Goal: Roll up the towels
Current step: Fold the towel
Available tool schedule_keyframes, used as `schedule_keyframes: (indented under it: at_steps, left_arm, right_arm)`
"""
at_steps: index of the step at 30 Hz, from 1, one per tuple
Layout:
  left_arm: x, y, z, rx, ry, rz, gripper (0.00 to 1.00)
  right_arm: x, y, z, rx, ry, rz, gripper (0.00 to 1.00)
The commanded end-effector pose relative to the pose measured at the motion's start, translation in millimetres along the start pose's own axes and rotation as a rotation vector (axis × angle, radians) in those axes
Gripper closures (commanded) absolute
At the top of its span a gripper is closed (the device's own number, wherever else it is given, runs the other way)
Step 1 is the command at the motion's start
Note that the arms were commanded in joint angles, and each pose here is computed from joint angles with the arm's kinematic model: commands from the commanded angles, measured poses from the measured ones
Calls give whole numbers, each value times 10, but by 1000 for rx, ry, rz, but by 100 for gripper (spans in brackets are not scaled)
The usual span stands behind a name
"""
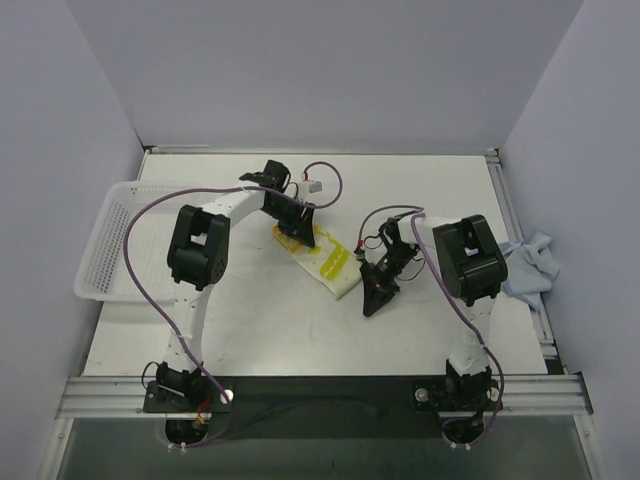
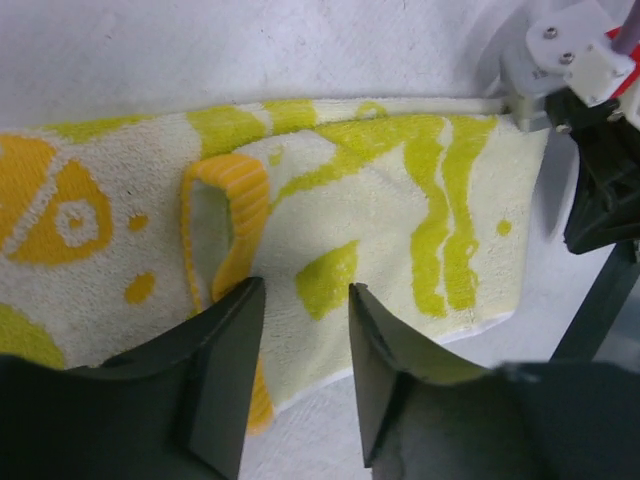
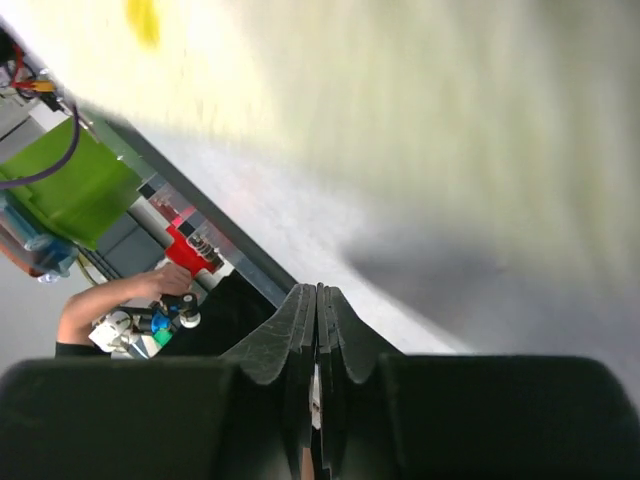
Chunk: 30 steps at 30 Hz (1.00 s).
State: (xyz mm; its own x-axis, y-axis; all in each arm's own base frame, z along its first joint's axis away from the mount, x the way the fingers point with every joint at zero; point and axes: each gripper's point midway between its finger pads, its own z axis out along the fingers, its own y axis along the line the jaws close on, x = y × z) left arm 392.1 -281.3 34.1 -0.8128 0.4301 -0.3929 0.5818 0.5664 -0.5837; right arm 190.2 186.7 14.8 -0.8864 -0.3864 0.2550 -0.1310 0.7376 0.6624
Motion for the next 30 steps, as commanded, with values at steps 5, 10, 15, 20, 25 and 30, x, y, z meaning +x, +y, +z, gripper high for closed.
schedule_keyframes:
  at_steps: [5, 10, 15, 20, 25, 30]
  left_arm:
    - [-223, -409, -500, 5, -89, 204, 42]
    - [-54, -517, -745, -36, -98, 158, 42]
    - [198, -560, -873, -77, -64, 139, 42]
    - [509, -515, -818, -123, 11, 180, 42]
    - [807, -326, -629, -133, 54, 138, 47]
    - [840, -233, -420, -106, 55, 59, 48]
  right_arm:
    - [-327, 217, -923, -11, -297, -32, 74]
    - [-846, 63, -1307, 86, -396, -45, 66]
    - [-1097, -84, -1200, 80, -356, -26, 61]
    - [-1097, -131, -927, 11, -282, 27, 64]
    - [-937, -148, -675, 29, -240, 3, 67]
    - [-741, -82, -400, 23, -177, -4, 67]
